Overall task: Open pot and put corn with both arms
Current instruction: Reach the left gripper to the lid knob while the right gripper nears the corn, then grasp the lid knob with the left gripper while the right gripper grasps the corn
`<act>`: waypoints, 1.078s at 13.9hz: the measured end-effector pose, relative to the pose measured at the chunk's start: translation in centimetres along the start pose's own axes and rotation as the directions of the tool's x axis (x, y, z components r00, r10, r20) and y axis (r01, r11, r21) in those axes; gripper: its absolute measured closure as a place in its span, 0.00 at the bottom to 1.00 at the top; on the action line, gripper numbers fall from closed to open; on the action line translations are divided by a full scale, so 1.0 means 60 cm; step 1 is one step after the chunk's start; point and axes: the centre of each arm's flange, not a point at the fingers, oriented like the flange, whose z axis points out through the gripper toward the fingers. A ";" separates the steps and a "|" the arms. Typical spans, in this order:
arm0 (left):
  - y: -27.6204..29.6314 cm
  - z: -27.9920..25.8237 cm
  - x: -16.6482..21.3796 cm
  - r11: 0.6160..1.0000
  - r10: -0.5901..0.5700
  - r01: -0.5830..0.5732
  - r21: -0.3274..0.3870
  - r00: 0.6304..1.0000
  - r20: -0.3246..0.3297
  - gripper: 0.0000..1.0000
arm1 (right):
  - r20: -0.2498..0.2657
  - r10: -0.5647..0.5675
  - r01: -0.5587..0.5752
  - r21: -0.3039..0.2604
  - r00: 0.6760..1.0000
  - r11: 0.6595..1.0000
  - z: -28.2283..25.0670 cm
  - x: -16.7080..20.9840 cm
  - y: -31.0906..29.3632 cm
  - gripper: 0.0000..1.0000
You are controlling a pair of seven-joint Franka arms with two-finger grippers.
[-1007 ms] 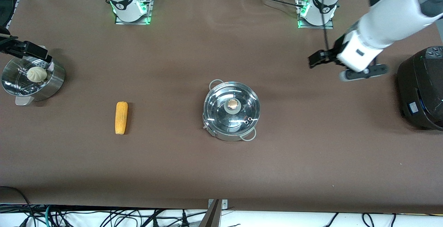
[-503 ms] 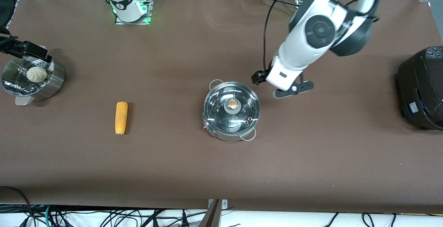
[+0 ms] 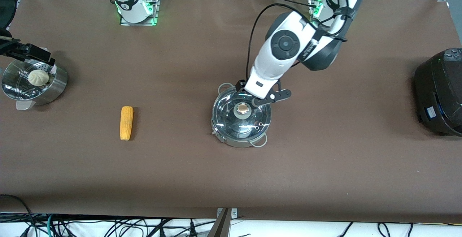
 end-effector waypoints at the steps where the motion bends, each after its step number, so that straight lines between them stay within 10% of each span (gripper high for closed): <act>1: 0.017 0.009 -0.002 1.000 -0.018 0.018 0.000 1.000 -0.007 0.00 | 0.033 -0.009 0.009 -0.004 0.999 1.000 0.027 0.012 -0.010 0.00; 6: 0.060 0.051 0.013 0.998 -0.063 0.063 0.007 0.997 -0.035 0.00 | 0.173 -0.040 0.047 -0.037 0.984 0.998 0.231 0.109 -0.085 0.00; 15: 0.071 0.077 0.047 0.997 -0.081 0.081 -0.001 0.990 -0.114 0.00 | -0.041 0.028 -0.030 -0.031 0.999 0.999 0.500 0.180 -0.160 0.00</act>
